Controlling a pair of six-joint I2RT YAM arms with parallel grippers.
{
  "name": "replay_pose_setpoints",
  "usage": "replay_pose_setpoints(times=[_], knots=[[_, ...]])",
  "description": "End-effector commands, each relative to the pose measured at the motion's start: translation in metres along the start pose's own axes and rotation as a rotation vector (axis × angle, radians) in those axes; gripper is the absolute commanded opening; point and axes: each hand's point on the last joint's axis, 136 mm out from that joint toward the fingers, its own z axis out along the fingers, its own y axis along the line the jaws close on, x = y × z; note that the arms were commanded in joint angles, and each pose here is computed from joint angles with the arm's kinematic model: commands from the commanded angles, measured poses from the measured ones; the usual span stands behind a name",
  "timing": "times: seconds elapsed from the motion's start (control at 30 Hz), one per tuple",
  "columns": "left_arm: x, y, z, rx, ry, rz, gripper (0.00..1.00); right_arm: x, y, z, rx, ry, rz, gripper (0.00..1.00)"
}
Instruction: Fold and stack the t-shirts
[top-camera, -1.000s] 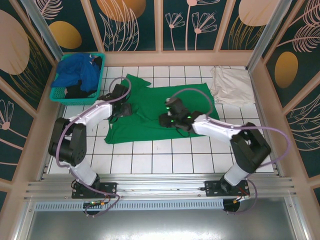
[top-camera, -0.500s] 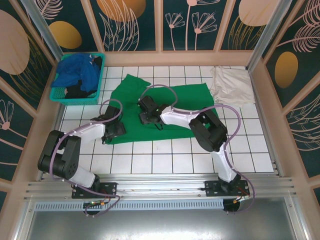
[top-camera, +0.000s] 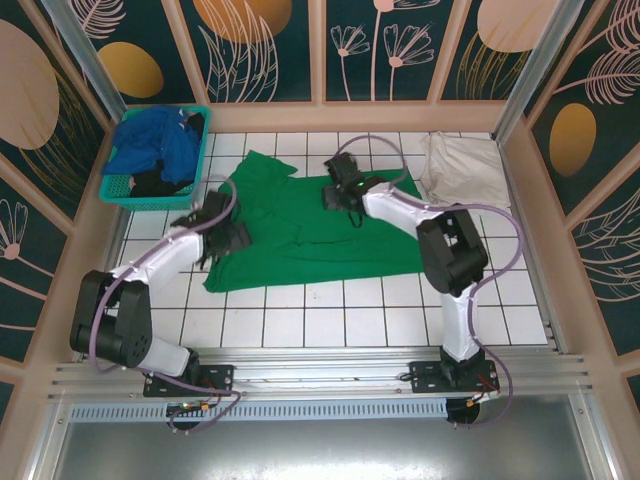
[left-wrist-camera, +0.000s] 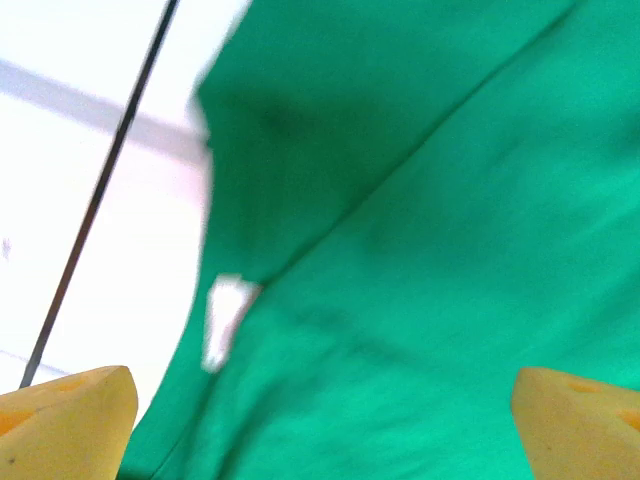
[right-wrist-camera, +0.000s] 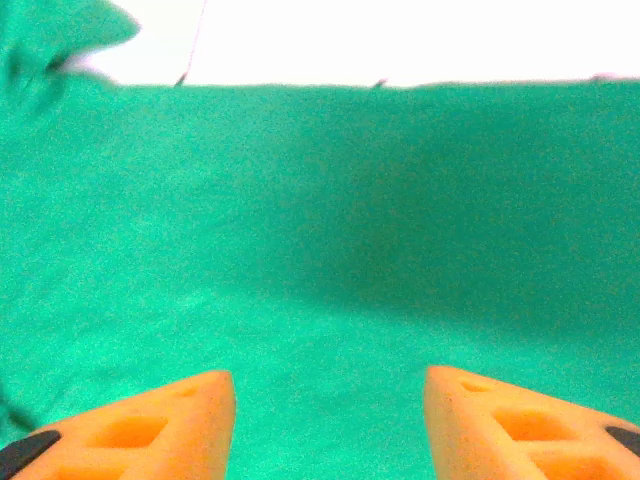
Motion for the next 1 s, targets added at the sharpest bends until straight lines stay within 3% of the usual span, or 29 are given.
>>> replay_pose_setpoints(times=[0.0, 0.23, 0.4, 0.6, 0.77, 0.97], knots=[[-0.064, -0.037, -0.002, 0.026, -0.098, 0.075, 0.96, -0.024, -0.089, 0.001, 0.174, -0.024, 0.105, 0.53], [-0.172, -0.096, 0.085, -0.13, -0.174, 0.133, 0.91, -0.059, -0.176, 0.046, 0.264, -0.032, 0.175, 0.53], [-0.226, -0.113, 0.132, -0.146, -0.266, 0.054, 0.93, -0.08, -0.199, 0.079, 0.259, -0.027, 0.193, 0.53], [-0.233, -0.097, 0.186, 0.087, -0.243, -0.138, 0.9, -0.072, -0.203, 0.107, 0.248, 0.023, 0.188, 0.53], [-0.229, -0.111, 0.215, 0.195, -0.182, -0.132, 0.87, -0.051, -0.211, 0.112, 0.279, 0.061, 0.204, 0.53], [-0.207, -0.118, 0.24, 0.254, -0.129, -0.126, 0.74, -0.026, -0.218, 0.118, 0.263, 0.105, 0.234, 0.52]])
